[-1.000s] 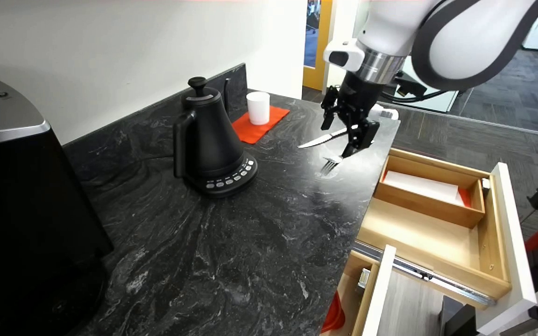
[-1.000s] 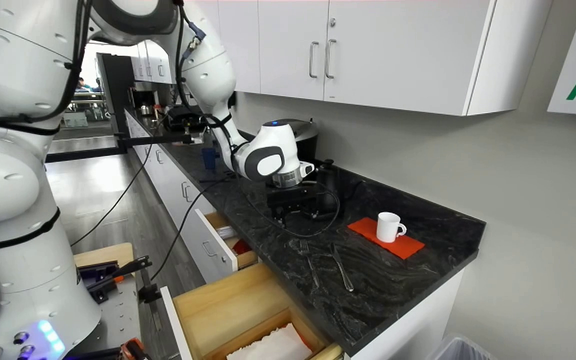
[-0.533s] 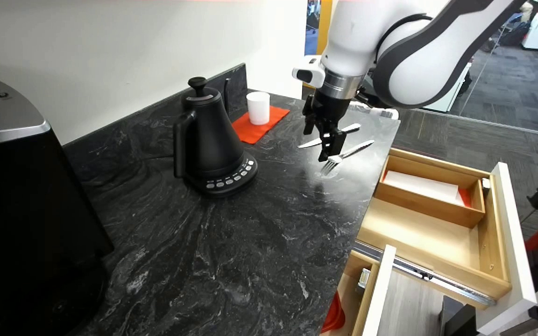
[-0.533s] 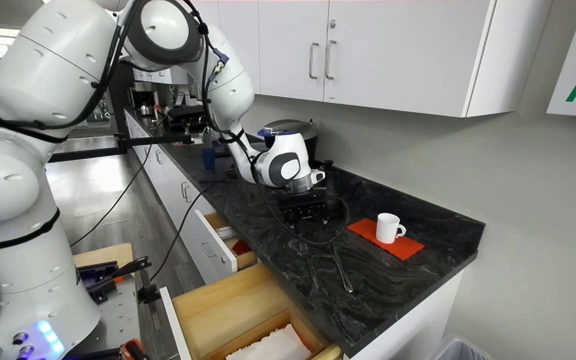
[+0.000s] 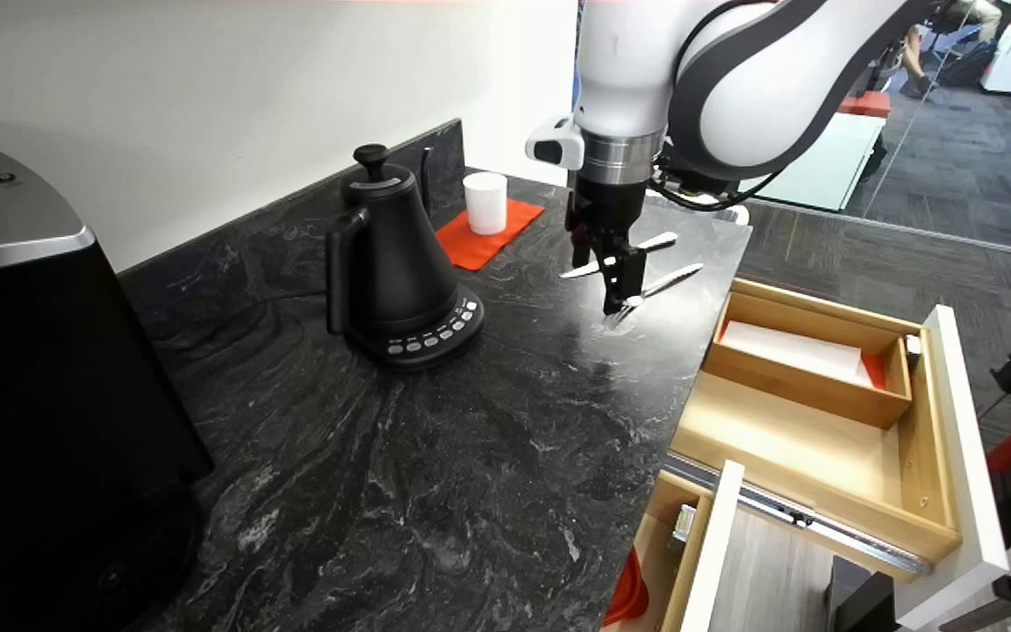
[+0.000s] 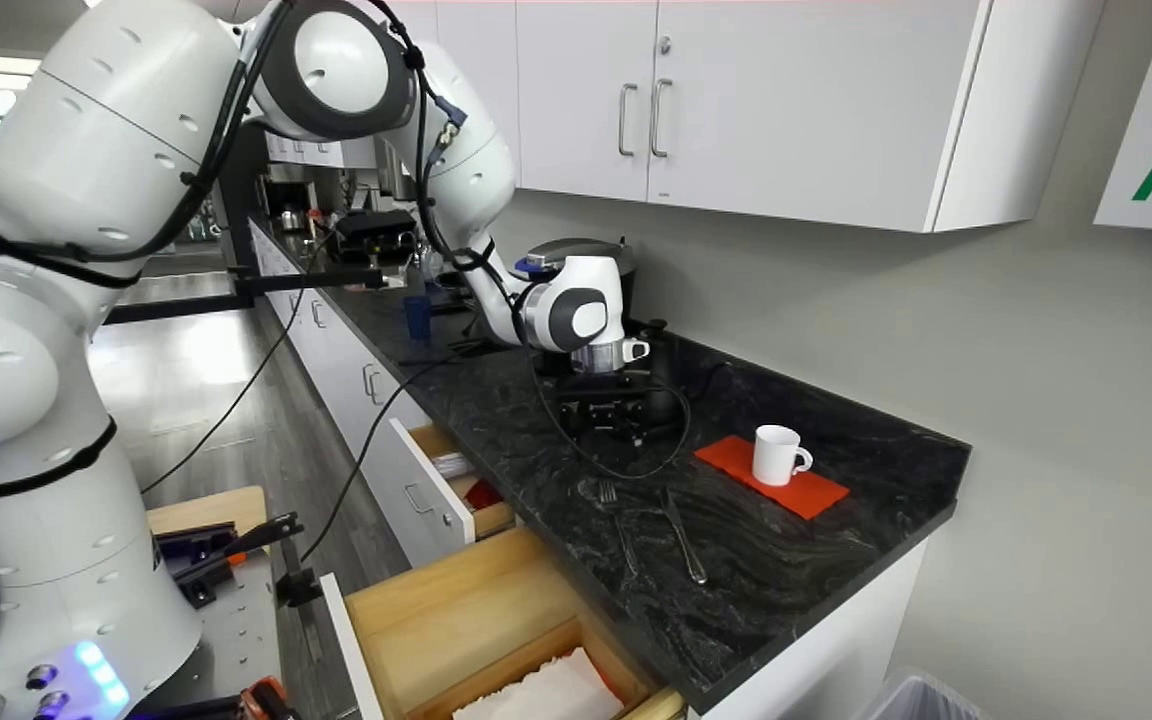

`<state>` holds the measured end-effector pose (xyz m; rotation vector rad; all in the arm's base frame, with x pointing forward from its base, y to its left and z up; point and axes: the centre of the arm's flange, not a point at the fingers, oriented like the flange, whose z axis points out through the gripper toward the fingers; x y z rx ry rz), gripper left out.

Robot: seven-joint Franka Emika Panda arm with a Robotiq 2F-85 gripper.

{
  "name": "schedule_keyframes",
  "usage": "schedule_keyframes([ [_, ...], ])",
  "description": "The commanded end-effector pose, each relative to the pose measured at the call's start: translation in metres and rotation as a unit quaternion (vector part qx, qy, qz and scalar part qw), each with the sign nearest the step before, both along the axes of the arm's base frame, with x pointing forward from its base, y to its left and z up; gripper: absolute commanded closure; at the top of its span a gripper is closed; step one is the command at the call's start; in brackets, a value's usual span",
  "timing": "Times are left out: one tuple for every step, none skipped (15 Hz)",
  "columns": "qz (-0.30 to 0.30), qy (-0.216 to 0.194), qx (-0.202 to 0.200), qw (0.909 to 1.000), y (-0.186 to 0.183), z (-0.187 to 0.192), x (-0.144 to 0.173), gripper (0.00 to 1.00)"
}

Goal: Pick the fork and knife on the counter and put them in the drawer

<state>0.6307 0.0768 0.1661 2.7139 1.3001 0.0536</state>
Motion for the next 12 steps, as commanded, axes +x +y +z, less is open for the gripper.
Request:
schedule_keyframes([
  [0.003,0.031,-0.015,0.9994,-0.008,0.009,0.005,0.0],
  [0.007,0.038,-0.02,0.999,-0.01,0.009,0.004,0.0],
  [0.012,0.046,-0.022,0.9987,-0.014,0.009,0.002,0.0],
  [0.019,0.052,-0.02,0.9983,-0.018,0.01,-0.001,0.0],
  [0.025,0.055,-0.02,0.9979,-0.021,0.008,-0.004,0.0],
  [0.032,0.058,-0.021,0.9976,-0.025,0.007,-0.006,0.0],
  [0.036,0.061,-0.021,0.9973,-0.027,0.007,-0.005,0.0],
  [0.043,0.061,-0.022,0.9969,-0.03,0.006,-0.005,0.0],
  [0.051,0.061,-0.025,0.9965,-0.032,0.007,-0.004,0.0],
  [0.061,0.061,-0.029,0.9958,-0.034,0.007,-0.003,0.0],
  [0.069,0.062,-0.033,0.9952,-0.035,0.007,-0.003,0.0],
  [0.077,0.064,-0.037,0.9943,-0.036,0.008,-0.003,0.0],
])
